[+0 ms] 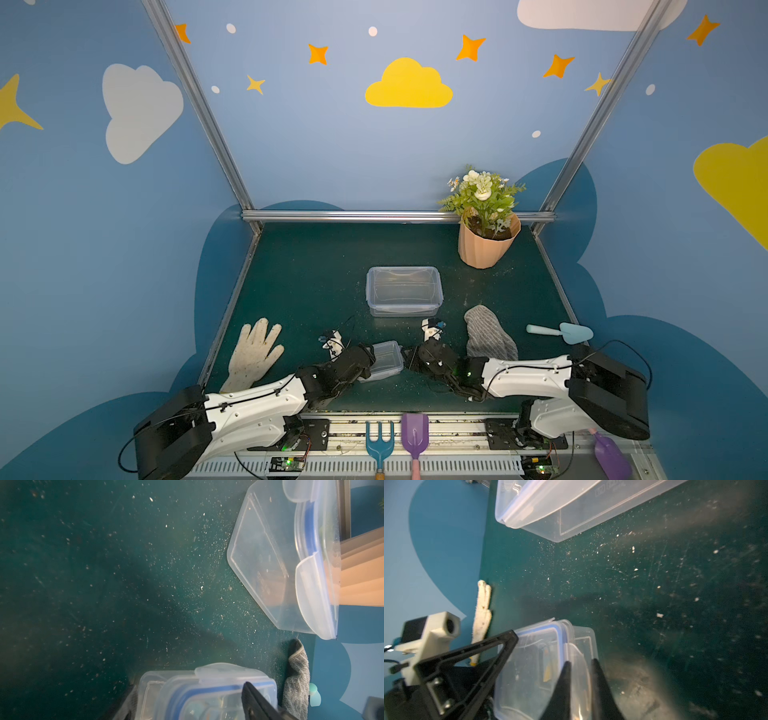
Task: Wipe the insides of the lunch boxes
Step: Open the fastener of the lunch box, then adjust the lunch box at the center of the board.
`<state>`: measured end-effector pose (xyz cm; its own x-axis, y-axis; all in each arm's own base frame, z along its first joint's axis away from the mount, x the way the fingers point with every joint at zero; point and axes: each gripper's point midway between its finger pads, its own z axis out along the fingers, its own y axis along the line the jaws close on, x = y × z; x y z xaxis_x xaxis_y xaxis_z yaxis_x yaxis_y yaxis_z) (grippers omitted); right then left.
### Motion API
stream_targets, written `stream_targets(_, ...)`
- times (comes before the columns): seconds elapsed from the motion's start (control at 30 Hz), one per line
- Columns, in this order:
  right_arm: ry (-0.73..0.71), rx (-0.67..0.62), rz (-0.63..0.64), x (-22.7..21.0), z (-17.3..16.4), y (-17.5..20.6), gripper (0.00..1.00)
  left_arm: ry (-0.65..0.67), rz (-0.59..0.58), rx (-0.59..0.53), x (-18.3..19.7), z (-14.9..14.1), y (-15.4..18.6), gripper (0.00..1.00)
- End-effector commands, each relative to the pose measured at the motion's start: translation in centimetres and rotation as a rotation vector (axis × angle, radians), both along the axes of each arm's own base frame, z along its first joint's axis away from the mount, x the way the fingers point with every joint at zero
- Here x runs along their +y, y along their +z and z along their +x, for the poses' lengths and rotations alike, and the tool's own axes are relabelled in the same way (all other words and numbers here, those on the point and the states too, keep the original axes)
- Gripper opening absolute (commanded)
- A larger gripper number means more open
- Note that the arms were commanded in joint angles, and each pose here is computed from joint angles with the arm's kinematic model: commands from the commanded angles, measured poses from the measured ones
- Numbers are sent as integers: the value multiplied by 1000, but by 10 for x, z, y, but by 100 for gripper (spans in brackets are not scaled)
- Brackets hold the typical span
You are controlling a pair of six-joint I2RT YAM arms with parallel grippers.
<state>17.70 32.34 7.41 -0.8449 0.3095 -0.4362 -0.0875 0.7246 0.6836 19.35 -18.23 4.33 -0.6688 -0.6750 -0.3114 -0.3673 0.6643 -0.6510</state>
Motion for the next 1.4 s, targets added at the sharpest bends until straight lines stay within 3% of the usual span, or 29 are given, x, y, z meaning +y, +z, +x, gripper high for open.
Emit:
stream_targets(0.0,64,57,-135,-12,-18,-25,0,-87,39,92,-3,-19,-19,76)
stream_targets(0.1,77,41,-134,-11,-18,-20,0,-92,42,92,-3,-20,-19,76)
stream_targets(0.17,78,32,-135,-11,-17,-15,7,-92,40,87,-3,-19,-17,77)
stream_targets(0.43,82,22,-112,-14,-14,-4,60,-94,42,59,-4,-15,-12,77)
stream_targets(0.6,93,16,-86,-15,-10,3,71,-111,41,25,-7,-10,-6,78)
stream_targets(0.8,129,39,-66,-16,-8,4,77,-135,42,-4,-14,1,3,79)
stream_targets(1.13,165,71,-45,-19,-11,2,79,-202,9,-7,-47,18,11,80)
stream_targets(1.37,137,76,-59,-33,-10,3,81,-280,29,0,-75,33,19,87)
